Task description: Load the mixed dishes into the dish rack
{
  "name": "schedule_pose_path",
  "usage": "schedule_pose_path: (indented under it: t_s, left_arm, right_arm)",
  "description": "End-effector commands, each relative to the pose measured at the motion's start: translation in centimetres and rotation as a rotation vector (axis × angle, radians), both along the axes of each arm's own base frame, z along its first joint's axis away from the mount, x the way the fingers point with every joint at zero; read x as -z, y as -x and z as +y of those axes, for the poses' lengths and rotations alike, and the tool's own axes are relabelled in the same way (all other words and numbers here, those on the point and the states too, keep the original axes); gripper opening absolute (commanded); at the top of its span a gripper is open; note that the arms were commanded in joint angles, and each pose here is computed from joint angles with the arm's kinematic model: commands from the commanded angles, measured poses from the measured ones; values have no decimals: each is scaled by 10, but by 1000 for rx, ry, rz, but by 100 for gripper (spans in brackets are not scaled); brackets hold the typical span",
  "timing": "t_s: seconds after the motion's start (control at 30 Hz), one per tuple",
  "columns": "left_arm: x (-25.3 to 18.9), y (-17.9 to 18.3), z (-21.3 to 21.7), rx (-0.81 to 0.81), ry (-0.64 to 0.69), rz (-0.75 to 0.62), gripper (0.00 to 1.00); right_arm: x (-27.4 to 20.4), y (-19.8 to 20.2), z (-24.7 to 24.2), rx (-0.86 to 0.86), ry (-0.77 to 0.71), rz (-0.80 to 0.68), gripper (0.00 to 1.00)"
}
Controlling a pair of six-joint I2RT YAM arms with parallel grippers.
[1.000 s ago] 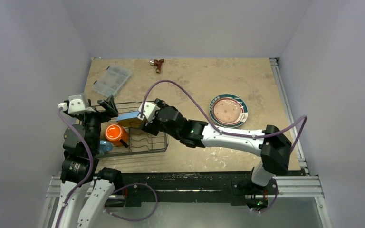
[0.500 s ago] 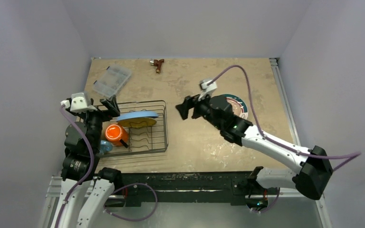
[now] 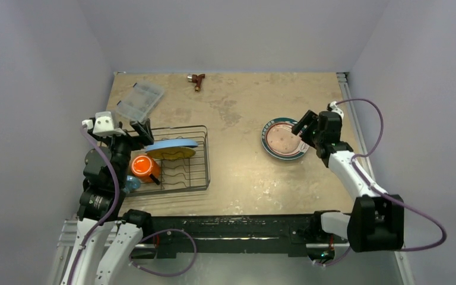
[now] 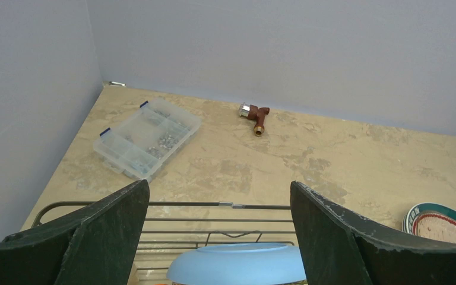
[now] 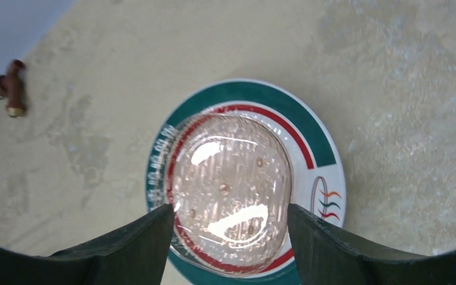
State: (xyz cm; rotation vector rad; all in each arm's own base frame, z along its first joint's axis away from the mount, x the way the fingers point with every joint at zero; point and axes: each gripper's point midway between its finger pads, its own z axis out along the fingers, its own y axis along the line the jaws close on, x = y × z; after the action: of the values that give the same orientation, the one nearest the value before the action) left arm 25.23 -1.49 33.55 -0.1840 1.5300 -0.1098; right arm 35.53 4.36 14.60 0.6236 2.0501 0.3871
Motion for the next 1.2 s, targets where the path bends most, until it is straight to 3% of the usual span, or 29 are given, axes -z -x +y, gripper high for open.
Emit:
schedule_pose_path:
  t_s: [0.0,0.47,0.63,0.8,0.87,1.0,1.17]
  left_arm:
    - [-21,1,-4,25,19,-42,88]
    - [-19,-4,-10,52,8,-26,88]
    - [-16,-8,-14,69,1,-13,88]
    - [-14,-15,-33,165,-14,12,88]
    - [-12,-19,-45,230,-20,17,88]
    - [-9,-23,-79,418,-27,52,88]
    - [-3,-25,-124,674,5,113,88]
  right_arm:
    - [28,-3,-1,-43,-14,129,65]
    - [79,-14,-13,-5,27,198,49]
    - [97,-16,-12,1,12,211,33]
    - [100,-17,-16,0,46,211,9]
    - [96,-17,-18,1,64,195,0]
    - [69,-17,-14,-24,60,112,0]
    - [-2,-16,2,-98,54,-70,0]
